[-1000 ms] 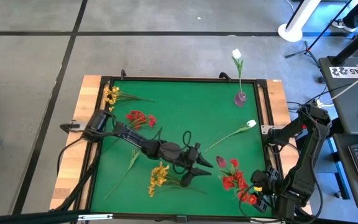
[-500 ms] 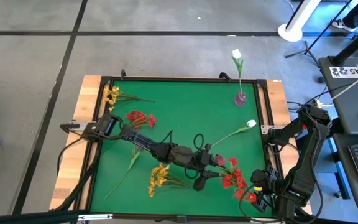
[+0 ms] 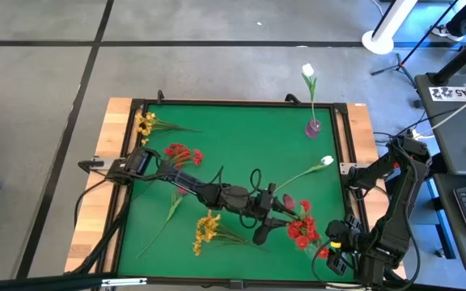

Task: Sort flowers into vase by color
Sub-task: Adjust the transparent vase

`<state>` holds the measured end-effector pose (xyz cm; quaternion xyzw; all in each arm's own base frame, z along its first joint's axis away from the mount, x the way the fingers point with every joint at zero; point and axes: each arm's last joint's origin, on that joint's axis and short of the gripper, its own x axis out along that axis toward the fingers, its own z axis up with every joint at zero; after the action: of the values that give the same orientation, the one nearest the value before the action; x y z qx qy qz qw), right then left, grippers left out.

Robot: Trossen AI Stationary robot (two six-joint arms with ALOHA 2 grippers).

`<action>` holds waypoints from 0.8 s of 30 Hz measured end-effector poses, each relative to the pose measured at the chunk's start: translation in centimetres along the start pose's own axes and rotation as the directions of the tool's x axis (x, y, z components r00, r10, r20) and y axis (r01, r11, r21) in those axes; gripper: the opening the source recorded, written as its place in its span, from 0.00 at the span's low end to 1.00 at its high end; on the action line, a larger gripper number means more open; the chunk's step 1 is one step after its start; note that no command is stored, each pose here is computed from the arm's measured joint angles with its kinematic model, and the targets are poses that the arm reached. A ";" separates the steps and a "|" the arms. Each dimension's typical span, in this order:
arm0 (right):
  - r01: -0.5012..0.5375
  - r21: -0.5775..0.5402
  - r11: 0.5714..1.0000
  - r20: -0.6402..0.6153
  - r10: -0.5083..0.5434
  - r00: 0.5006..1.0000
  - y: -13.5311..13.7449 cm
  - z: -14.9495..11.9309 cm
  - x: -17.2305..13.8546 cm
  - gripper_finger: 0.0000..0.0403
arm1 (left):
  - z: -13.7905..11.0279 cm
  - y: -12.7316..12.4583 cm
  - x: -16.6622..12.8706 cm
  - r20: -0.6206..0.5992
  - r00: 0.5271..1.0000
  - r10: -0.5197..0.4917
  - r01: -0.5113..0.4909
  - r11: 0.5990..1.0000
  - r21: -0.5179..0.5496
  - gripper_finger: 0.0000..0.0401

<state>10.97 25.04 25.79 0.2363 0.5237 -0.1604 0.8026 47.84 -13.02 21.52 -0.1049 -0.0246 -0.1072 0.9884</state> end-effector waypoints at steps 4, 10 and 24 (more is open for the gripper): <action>-0.003 0.001 1.000 0.007 0.003 1.000 0.0 0.0 0.0 0.74 | 0.2 0.0 0.0 0.019 1.000 -0.006 0.006 1.000 0.001 0.34; -0.011 0.004 1.000 0.006 0.011 1.000 0.1 0.0 0.0 0.74 | 0.6 -0.2 0.0 0.062 0.998 -0.016 0.015 0.999 0.030 0.26; -0.017 0.002 1.000 0.025 0.017 1.000 0.1 0.0 0.0 0.74 | 1.7 -0.5 0.5 0.075 0.997 -0.019 0.016 0.999 0.051 0.02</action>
<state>11.09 25.14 25.84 0.2395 0.5115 -0.1569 0.8102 48.19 -13.24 23.30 -0.0838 -0.0657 -0.1112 0.9881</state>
